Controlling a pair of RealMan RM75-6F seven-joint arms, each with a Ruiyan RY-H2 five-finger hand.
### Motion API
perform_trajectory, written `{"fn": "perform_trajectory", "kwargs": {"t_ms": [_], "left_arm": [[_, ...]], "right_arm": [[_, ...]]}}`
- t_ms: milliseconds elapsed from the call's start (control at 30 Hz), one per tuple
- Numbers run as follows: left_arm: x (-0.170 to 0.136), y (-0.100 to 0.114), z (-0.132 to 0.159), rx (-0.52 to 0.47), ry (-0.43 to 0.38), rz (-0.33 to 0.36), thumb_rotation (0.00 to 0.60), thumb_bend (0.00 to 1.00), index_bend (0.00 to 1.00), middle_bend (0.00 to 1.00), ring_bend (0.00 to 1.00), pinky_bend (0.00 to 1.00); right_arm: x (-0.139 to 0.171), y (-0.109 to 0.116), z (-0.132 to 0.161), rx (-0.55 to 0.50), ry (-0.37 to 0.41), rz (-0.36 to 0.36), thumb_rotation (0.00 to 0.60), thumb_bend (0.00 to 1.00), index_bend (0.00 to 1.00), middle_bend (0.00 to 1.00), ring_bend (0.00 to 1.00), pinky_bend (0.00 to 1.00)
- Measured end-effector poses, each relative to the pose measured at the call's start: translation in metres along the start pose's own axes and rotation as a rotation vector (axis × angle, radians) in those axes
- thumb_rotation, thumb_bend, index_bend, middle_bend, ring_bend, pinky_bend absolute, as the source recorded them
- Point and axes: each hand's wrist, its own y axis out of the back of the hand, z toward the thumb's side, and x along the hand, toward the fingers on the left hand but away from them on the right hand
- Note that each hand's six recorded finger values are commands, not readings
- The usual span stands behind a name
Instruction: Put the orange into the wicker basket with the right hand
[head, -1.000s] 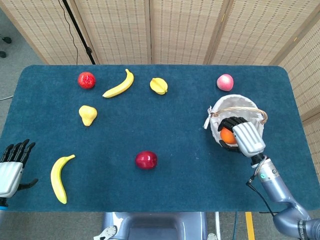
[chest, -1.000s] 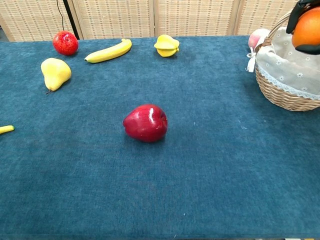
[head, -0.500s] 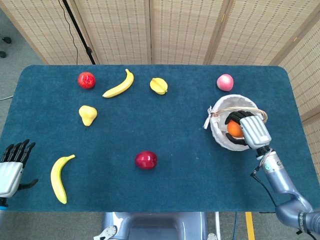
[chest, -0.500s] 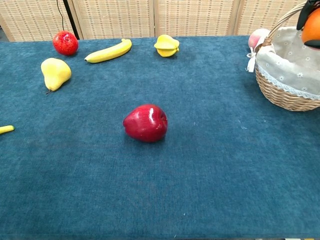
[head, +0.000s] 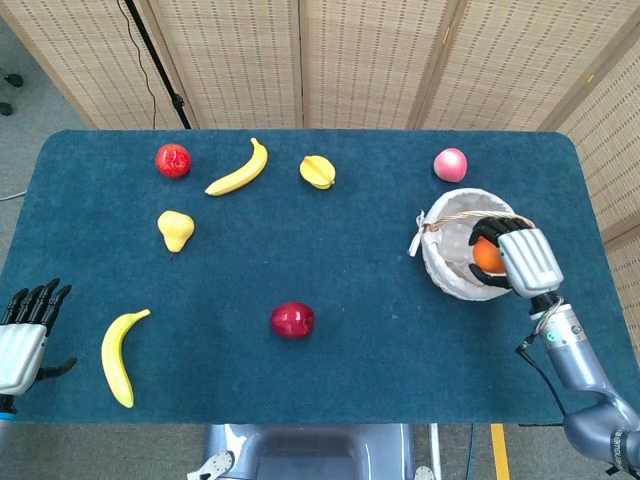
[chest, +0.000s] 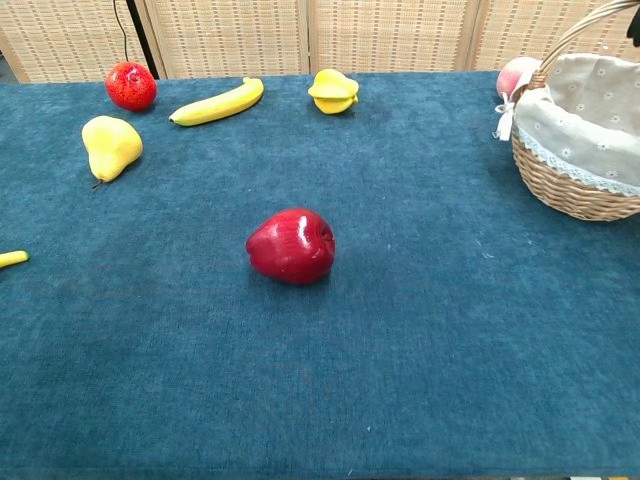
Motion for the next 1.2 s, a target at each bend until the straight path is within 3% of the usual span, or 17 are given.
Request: {"fn": "perform_trajectory", "kwargs": {"t_ms": [300, 600, 867, 1200], "left_arm": [[0.000, 0.000, 0.000, -0.004, -0.002, -0.003, 0.600, 0.00, 0.00, 0.00, 0.00, 0.00], [0.001, -0.001, -0.001, -0.004, 0.001, -0.007, 0.600, 0.00, 0.00, 0.00, 0.00, 0.00], [0.000, -0.001, 0.001, -0.001, -0.006, -0.004, 0.600, 0.00, 0.00, 0.00, 0.00, 0.00], [-0.002, 0.003, 0.003, 0.002, -0.015, 0.011, 0.600, 0.00, 0.00, 0.00, 0.00, 0.00]], "right_arm": [[0.012, -0.005, -0.007, 0.032, -0.040, 0.098, 0.600, 0.08, 0.26, 0.12, 0.15, 0.11], [0.024, 0.007, -0.002, 0.019, -0.031, 0.062, 0.600, 0.08, 0.29, 0.16, 0.17, 0.19], [0.078, 0.029, 0.008, 0.037, -0.025, 0.036, 0.600, 0.08, 0.30, 0.16, 0.18, 0.19], [0.132, 0.020, -0.025, 0.107, -0.123, 0.009, 0.600, 0.08, 0.30, 0.16, 0.17, 0.18]]}}
